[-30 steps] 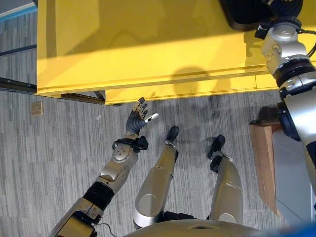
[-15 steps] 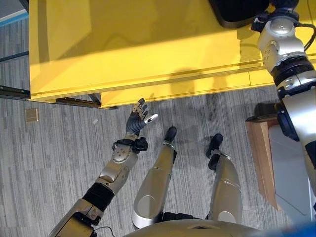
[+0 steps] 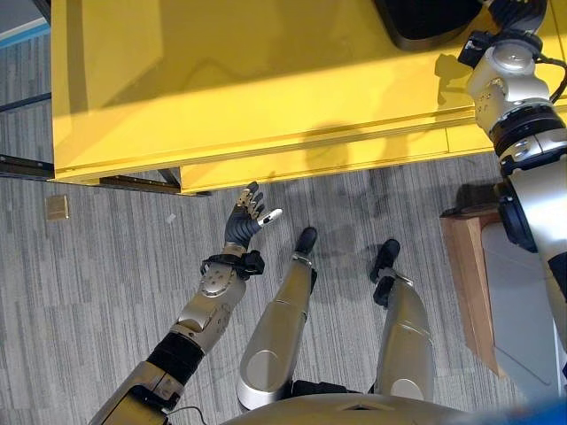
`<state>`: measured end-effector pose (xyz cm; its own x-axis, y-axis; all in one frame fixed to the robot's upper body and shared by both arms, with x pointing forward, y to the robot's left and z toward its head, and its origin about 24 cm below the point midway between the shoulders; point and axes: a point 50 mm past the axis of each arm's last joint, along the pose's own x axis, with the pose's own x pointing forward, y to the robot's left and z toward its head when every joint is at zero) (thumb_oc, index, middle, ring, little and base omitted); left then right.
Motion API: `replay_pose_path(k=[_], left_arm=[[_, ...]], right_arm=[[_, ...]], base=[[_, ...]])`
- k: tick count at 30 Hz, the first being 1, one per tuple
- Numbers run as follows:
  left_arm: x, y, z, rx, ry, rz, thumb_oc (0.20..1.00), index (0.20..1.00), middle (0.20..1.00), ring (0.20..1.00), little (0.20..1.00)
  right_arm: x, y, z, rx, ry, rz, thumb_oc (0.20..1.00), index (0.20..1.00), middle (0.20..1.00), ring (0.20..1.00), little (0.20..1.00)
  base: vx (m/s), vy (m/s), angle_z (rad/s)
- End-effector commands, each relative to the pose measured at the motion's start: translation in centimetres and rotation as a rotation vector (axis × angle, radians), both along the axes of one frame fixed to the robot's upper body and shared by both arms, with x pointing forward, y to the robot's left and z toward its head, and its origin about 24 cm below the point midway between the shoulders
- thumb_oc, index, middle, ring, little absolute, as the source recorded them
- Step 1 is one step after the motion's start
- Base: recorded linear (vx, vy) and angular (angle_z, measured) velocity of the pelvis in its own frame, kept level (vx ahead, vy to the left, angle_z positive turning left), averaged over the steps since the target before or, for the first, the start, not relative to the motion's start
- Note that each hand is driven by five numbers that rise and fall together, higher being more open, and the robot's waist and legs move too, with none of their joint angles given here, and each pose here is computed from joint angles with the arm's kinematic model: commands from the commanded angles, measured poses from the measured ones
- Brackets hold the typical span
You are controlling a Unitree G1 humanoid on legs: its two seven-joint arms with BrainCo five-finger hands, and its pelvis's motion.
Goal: Move parts from the plastic box to the shelf.
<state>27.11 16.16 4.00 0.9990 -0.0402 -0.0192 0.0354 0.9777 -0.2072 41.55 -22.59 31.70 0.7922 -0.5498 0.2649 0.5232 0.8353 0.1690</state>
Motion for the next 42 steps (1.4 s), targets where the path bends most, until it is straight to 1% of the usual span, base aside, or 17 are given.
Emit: replay_pose_path(k=[1, 3, 10, 13, 16, 22, 27, 42], left_arm=[[-0.2, 1.0, 0.8, 0.003, -0.058, 0.019, 1.0, 1.0, 1.0, 1.0, 1.0], [-0.3, 1.0, 0.8, 0.0, -0.058, 0.021, 1.0, 1.0, 1.0, 1.0, 1.0], [-0.3, 1.3, 0.6, -0.012, -0.049, 0.039, 1.0, 1.0, 1.0, 1.0, 1.0], [-0.3, 1.3, 0.6, -0.01, -0.049, 0.039, 1.0, 1.0, 1.0, 1.0, 1.0], [-0.3, 1.4, 0.5, -0.012, -0.046, 0.038, 1.0, 1.0, 1.0, 1.0, 1.0], [-0.4, 1.5, 0.4, -0.006, -0.042, 0.041, 1.0, 1.0, 1.0, 1.0, 1.0], [-0.5, 1.7, 0.4, -0.012, -0.038, 0.049, 1.0, 1.0, 1.0, 1.0, 1.0], [-0.6, 1.9, 0.0, -0.01, -0.026, 0.057, 1.0, 1.0, 1.0, 1.0, 1.0]], right_arm=[[-0.1, 1.6, 1.7, -0.073, -0.086, 0.05, 1.0, 1.0, 1.0, 1.0, 1.0], [-0.1, 1.9, 1.6, -0.083, -0.086, 0.058, 1.0, 1.0, 1.0, 1.0, 1.0], [0.2, 6.1, 1.6, -0.147, -0.12, 0.174, 1.0, 1.0, 1.0, 1.0, 1.0], [0.3, 6.8, 1.3, -0.158, -0.115, 0.198, 1.0, 1.0, 1.0, 1.0, 1.0], [0.5, 6.6, 0.7, -0.145, -0.086, 0.193, 1.0, 1.0, 1.0, 1.0, 1.0], [0.8, 7.4, -0.4, -0.145, -0.061, 0.222, 1.0, 1.0, 1.0, 1.0, 1.0], [0.8, 7.4, -0.9, -0.123, -0.055, 0.225, 1.0, 1.0, 1.0, 1.0, 1.0], [0.8, 7.6, -1.4, -0.106, -0.056, 0.236, 1.0, 1.0, 1.0, 1.0, 1.0]], base=[[0.0, 0.0, 0.0], [0.0, 0.0, 0.0], [0.0, 0.001, 0.0], [0.0, 0.0, 0.0], [0.0, 0.0, 0.0], [0.0, 0.0, 0.0], [0.0, 0.0, 0.0], [0.0, 0.0, 0.0]])
